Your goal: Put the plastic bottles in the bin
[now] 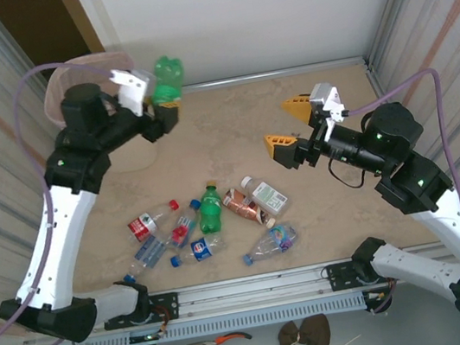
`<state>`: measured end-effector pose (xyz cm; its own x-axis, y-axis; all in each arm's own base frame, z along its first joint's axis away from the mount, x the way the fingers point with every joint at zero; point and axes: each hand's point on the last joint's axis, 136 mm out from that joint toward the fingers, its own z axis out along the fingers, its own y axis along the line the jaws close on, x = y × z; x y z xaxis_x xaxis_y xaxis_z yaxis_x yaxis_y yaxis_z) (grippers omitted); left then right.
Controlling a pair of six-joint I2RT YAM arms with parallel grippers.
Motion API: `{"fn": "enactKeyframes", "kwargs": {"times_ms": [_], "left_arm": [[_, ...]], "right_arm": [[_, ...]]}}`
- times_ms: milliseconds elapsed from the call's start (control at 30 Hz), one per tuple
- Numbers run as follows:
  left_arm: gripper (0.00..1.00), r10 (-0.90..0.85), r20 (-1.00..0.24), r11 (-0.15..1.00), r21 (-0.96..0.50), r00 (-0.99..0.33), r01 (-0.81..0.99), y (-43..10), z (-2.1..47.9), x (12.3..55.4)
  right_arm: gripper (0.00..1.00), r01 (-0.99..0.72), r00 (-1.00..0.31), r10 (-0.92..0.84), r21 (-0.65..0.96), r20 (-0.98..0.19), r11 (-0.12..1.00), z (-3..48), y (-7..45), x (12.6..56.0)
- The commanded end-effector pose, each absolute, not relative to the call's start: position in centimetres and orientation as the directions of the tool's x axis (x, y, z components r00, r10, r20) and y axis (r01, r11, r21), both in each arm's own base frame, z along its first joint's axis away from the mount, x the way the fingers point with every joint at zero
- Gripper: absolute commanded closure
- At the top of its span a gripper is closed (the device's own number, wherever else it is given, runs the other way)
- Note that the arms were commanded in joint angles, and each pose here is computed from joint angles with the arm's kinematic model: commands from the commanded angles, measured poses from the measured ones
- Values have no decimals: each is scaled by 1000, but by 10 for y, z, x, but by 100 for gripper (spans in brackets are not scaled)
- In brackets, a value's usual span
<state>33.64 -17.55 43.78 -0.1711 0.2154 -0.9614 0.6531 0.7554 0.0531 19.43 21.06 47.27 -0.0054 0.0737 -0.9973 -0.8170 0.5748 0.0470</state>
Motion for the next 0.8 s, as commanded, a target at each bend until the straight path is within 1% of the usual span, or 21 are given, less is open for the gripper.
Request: {"fn": "enactKeyframes", "kwargs": {"times_ms": [0, 200, 367, 600, 767], "left_arm": [[48, 232, -946, 849, 84, -226, 522, -125, 443, 354], [48, 198, -944, 925, 90, -263, 370, -55, 453, 392], [48, 167, -940, 964, 92, -298, 249, -9, 444, 429], [48, 146, -909, 987, 109, -389, 117, 35, 405, 471], [48, 91, -878, 996, 82, -470, 39, 66, 369, 486]], "right_arm": [[18, -807, -5, 53, 35, -999, 590, 468, 210, 197], [18, -803, -34, 40, 51, -999, 594, 460, 215, 204], [19, -806, -47, 36, 59, -998, 588, 456, 219, 208], [19, -816, -59, 40, 71, -997, 573, 453, 225, 211], [19, -819, -72, 38, 81, -997, 569, 448, 227, 213]]}}
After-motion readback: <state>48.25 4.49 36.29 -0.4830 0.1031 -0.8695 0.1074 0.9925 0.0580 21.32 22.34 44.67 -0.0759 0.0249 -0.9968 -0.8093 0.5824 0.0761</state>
